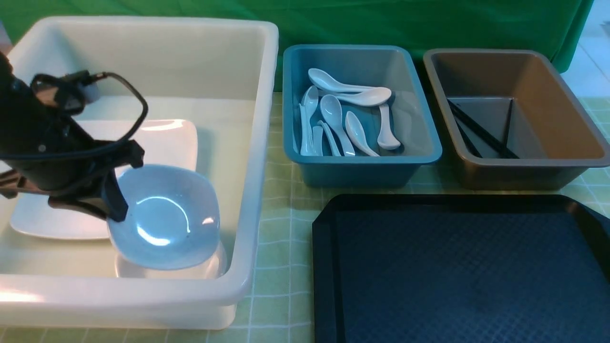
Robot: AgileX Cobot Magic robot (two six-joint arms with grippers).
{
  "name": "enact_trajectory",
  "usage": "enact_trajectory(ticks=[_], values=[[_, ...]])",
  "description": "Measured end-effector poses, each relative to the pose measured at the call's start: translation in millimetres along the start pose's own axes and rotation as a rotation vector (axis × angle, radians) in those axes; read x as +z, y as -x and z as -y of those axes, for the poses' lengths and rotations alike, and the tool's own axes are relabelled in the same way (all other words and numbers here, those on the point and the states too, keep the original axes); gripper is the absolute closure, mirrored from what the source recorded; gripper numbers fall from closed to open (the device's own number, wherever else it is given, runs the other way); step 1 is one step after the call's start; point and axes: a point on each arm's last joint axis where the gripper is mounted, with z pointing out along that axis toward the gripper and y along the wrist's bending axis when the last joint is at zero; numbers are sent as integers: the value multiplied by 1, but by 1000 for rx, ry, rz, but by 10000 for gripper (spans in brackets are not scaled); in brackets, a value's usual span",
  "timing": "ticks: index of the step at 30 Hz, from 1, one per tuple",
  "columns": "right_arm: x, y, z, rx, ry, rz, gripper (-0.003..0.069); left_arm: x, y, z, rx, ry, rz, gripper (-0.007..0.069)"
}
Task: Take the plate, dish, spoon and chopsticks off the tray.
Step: Use the left arm to put the small plate into the large storage box on the left
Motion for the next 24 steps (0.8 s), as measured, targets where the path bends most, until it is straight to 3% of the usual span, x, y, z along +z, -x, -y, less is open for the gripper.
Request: enact_trajectory(ticks=[10, 16, 24], values=[[0, 0, 0, 0, 0, 0, 543, 44, -26, -16, -230, 24, 27, 616], [0, 1, 0, 0, 2, 12, 543, 54, -32, -19, -292, 16, 51, 593], [0, 3, -1, 0, 7, 37, 543, 54, -37, -17, -312, 5, 4, 361]])
